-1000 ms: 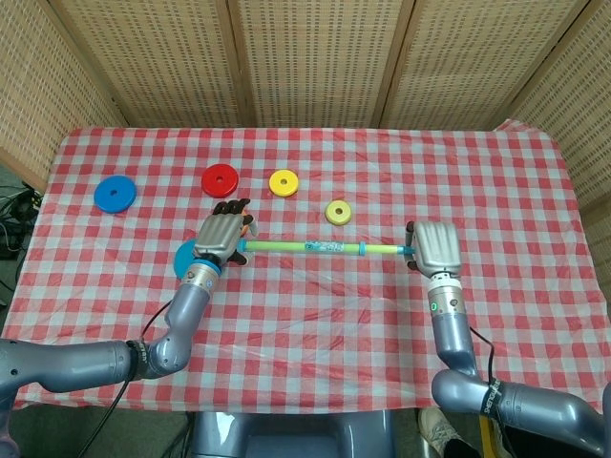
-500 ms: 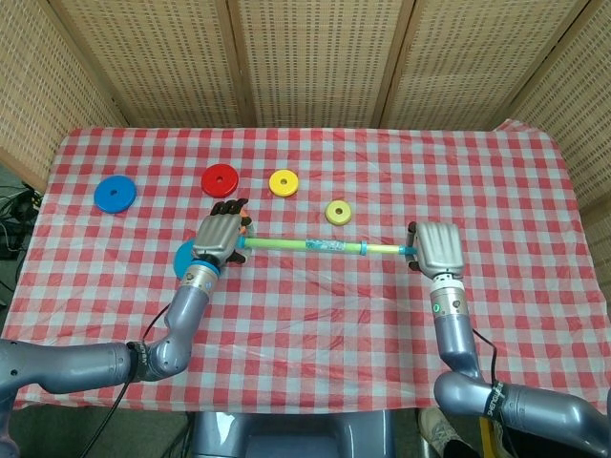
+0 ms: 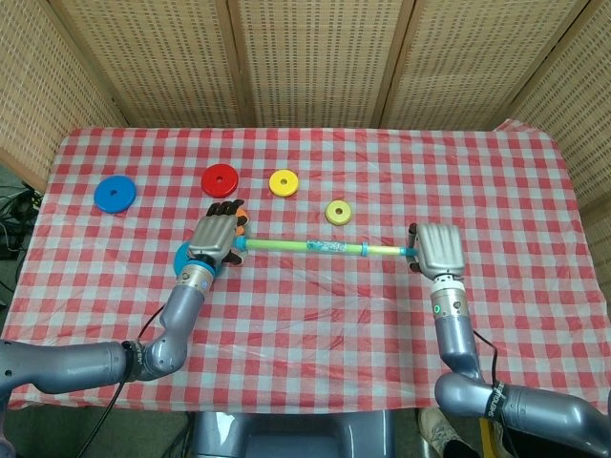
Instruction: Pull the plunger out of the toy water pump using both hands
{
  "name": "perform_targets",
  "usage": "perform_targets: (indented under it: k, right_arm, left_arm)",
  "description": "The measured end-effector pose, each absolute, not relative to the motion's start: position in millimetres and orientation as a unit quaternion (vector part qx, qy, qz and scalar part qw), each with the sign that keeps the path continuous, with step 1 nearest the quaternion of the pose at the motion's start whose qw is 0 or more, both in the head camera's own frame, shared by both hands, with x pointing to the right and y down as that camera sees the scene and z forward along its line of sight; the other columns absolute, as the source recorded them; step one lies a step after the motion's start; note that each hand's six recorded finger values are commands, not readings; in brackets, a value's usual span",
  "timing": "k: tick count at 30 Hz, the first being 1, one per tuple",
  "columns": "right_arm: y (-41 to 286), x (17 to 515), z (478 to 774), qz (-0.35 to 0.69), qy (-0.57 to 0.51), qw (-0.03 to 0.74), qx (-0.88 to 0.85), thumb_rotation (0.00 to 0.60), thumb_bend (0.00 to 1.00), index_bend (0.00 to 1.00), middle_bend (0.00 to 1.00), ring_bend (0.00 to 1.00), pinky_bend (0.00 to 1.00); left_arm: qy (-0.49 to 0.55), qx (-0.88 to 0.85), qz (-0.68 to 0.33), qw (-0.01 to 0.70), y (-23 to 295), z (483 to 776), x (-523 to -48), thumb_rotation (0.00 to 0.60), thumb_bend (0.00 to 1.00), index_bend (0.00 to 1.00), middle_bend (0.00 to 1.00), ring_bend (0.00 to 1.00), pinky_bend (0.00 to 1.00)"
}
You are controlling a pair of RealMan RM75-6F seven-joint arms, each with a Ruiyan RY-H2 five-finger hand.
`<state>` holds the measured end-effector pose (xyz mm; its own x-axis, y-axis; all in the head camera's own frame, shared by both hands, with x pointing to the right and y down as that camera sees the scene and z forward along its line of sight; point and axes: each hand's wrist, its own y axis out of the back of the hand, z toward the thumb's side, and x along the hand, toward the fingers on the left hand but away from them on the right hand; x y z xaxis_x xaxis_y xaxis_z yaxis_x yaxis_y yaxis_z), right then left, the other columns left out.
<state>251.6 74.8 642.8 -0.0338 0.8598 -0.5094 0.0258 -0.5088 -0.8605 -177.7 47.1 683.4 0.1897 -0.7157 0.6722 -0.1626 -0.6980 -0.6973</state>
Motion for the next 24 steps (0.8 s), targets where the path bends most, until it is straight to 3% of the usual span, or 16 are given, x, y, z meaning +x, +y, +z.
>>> perform_targets:
  k: [24]
  right_arm:
    - [76.1,254.5,646.1,0.626,-0.358,0.335,-0.606,0.6,0.54,0.8,1.0,1.0,0.86]
  left_arm:
    - [0.302,-0.742,-0.546,0.245,46.4,685.2,-172.7,0.6,0.34,0.41,0.0,0.0,0.0]
